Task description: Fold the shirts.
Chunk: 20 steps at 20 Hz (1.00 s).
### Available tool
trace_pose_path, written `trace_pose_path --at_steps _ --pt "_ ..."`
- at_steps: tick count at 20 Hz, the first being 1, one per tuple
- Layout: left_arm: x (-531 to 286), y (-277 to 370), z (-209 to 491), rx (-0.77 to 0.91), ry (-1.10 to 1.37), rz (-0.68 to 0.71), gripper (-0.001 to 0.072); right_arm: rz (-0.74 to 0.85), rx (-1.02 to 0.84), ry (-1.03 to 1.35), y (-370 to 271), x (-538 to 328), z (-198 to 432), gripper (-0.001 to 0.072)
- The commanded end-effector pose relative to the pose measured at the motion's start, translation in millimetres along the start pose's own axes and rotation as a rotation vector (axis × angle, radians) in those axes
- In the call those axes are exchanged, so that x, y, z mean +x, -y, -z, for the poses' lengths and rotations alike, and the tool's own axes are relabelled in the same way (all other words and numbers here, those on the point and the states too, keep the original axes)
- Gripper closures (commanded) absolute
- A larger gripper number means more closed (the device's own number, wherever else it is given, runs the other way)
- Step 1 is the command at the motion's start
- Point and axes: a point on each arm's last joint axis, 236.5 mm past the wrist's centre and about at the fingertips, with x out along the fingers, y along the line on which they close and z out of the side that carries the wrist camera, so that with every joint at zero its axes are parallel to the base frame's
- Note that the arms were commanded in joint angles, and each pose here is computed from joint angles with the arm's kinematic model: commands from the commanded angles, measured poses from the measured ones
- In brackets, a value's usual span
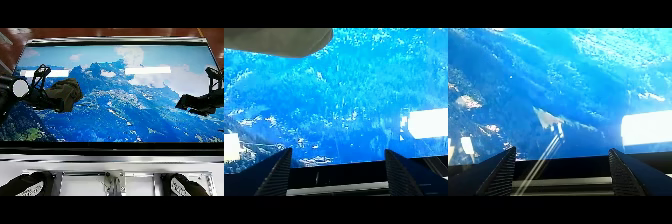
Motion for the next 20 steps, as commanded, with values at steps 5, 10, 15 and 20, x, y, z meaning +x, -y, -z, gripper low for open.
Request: trace_pose_path --at_steps 5,10,15,20 --pt "0.4 0.1 0.2 0.000 -0.001 0.000 0.0048 0.000 -0.001 -0.001 -0.2 0.3 0.1 0.0023" --pt "0.4 0.1 0.1 0.000 -0.001 0.000 0.0048 0.000 -0.001 -0.001 -0.2 0.3 0.1 0.0023" --pt "2.0 1.2 -9.8 0.001 0.043 0.004 0.0048 -0.024 0.006 0.079 -5.7 -0.5 -18.9 0.0023" --pt "-0.3 7.9 -49.5 -0.003 0.214 0.033 0.0048 -0.035 0.022 0.097 -8.1 -1.0 -23.2 0.0023"
